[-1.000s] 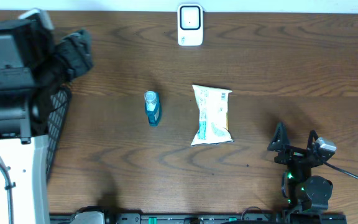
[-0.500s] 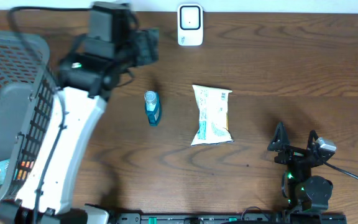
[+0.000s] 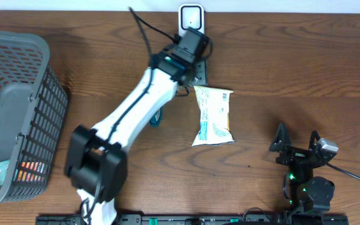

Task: Scan the item barcode
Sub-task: 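Lower the Zam-Buk box beside the teal bottle and open left gripper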

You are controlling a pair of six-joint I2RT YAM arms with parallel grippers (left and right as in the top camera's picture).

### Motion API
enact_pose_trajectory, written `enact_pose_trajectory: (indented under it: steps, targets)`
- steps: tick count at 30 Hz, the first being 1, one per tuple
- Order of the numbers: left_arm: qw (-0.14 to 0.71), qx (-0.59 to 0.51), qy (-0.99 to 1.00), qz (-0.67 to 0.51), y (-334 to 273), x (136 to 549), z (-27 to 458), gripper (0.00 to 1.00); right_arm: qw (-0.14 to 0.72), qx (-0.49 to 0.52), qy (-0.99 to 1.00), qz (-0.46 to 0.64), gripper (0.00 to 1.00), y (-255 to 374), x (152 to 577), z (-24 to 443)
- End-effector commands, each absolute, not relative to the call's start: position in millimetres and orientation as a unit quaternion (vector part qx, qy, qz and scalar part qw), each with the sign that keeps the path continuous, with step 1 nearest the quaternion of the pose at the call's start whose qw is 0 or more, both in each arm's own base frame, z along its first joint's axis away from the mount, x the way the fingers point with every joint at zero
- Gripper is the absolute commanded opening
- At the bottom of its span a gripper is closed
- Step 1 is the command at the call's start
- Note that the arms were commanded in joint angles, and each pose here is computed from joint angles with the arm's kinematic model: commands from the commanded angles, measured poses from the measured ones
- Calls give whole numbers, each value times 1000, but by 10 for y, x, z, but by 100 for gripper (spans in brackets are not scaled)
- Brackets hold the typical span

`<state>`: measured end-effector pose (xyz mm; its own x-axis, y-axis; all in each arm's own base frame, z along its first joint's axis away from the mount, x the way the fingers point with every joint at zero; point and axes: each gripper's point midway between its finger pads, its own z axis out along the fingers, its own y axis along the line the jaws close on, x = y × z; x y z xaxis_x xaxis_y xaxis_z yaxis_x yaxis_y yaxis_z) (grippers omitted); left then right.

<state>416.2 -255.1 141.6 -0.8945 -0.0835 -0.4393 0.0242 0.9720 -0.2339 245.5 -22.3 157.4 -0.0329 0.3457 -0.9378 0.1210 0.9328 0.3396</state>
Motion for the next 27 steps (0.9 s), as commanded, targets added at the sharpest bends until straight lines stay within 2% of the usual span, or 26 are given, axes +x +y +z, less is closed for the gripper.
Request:
enact_pose_trajectory:
  steps: [1, 6, 14, 15, 17, 22, 26, 27]
  targets:
    - [217, -78, 969, -89, -2576, 4184, 1126, 62, 676, 157, 715, 79, 99, -215, 2453, 1571]
    - [207, -122, 970, -29, -2504, 4134, 777, 62, 676, 157, 715, 79, 99, -215, 2453, 1571]
    - [191, -92, 977, -18, -2689, 3916, 592, 63, 676, 157, 715, 79, 99, -215, 2453, 1571]
    - [188, -87, 978, -16, -2711, 3874, 577, 64, 676, 157, 715, 79, 99, -215, 2453, 1571]
    - [191, -76, 979, 0, -2730, 3803, 583, 77, 676, 157, 715, 79, 99, -215, 2453, 1571]
    - [217, -45, 975, 10, -2672, 3810, 995, 84, 676, 157, 715, 79, 99, -215, 2453, 1571]
    - [274, -8, 961, -23, -2600, 3912, 1715, 88, 676, 157, 715, 79, 99, -215, 2453, 1571]
    - [295, -3, 955, -34, -2552, 3936, 1950, 93, 676, 157, 715, 79, 99, -215, 2453, 1570]
